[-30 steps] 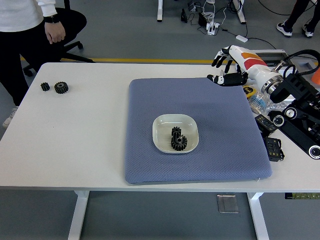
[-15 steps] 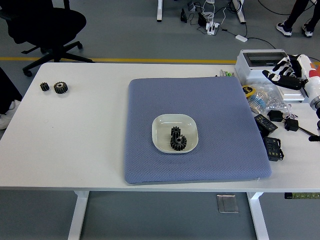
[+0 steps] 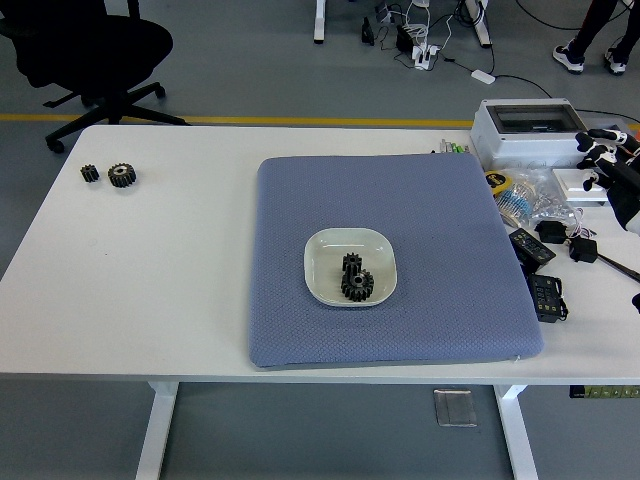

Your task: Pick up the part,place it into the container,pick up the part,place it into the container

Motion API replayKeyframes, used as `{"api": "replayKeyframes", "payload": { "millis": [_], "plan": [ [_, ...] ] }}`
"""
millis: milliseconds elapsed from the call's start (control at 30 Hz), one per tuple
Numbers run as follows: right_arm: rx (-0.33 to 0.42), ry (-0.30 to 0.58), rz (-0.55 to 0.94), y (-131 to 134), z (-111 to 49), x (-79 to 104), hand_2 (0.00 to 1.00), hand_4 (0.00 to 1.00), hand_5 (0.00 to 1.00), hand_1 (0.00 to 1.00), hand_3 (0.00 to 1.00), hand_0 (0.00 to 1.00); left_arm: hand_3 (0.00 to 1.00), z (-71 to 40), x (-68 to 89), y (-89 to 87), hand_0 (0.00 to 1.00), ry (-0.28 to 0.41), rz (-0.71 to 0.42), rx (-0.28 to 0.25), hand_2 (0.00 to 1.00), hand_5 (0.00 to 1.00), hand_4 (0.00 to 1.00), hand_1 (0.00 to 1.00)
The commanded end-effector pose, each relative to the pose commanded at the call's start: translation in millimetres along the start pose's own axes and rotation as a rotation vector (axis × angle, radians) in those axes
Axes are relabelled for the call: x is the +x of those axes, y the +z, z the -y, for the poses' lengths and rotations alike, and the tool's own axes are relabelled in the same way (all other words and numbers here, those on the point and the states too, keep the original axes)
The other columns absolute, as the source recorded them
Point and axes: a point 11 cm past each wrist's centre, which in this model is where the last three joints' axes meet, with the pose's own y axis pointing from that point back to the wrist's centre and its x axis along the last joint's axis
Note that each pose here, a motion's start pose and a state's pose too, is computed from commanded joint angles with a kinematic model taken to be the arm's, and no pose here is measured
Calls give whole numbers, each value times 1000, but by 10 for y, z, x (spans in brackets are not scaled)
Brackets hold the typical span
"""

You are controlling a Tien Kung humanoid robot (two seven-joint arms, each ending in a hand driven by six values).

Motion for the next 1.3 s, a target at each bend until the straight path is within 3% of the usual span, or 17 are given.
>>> {"api": "replayKeyframes", "payload": {
  "millis": [67, 167, 200, 367, 400, 700, 1300],
  "plan": [
    [3, 0, 77, 39, -35, 11, 726, 998, 675, 630, 587, 562, 590, 0, 11, -20, 767, 2, 2, 4, 805, 645, 686, 780],
    [5, -19, 64, 93, -73, 2, 726, 998, 675, 630, 587, 562, 590, 0, 26, -46, 767, 5, 10, 10, 805, 645, 686, 780],
    [2, -26, 54, 117, -86, -1, 786, 998, 758, 725, 699, 742, 589, 0, 25, -54, 765, 5, 15, 13, 805, 646, 684, 779],
    [-10, -44, 26, 208, -139, -4, 786, 998, 758, 725, 699, 742, 589, -1, 14, -60, 765, 4, 43, 25, 805, 646, 684, 779],
    [-11, -43, 25, 220, -143, -2, 805, 998, 782, 754, 764, 789, 586, -2, 15, -61, 764, 6, 44, 25, 803, 646, 680, 777],
    [2, -37, -46, 219, -111, 20, 809, 998, 816, 761, 783, 804, 584, -2, 17, -71, 763, 5, 45, 26, 800, 643, 674, 772],
    [29, -11, -48, 87, -72, 98, 805, 998, 823, 759, 761, 809, 586, -2, -29, 3, 761, -6, 44, 13, 799, 641, 672, 770]
  ]
}}
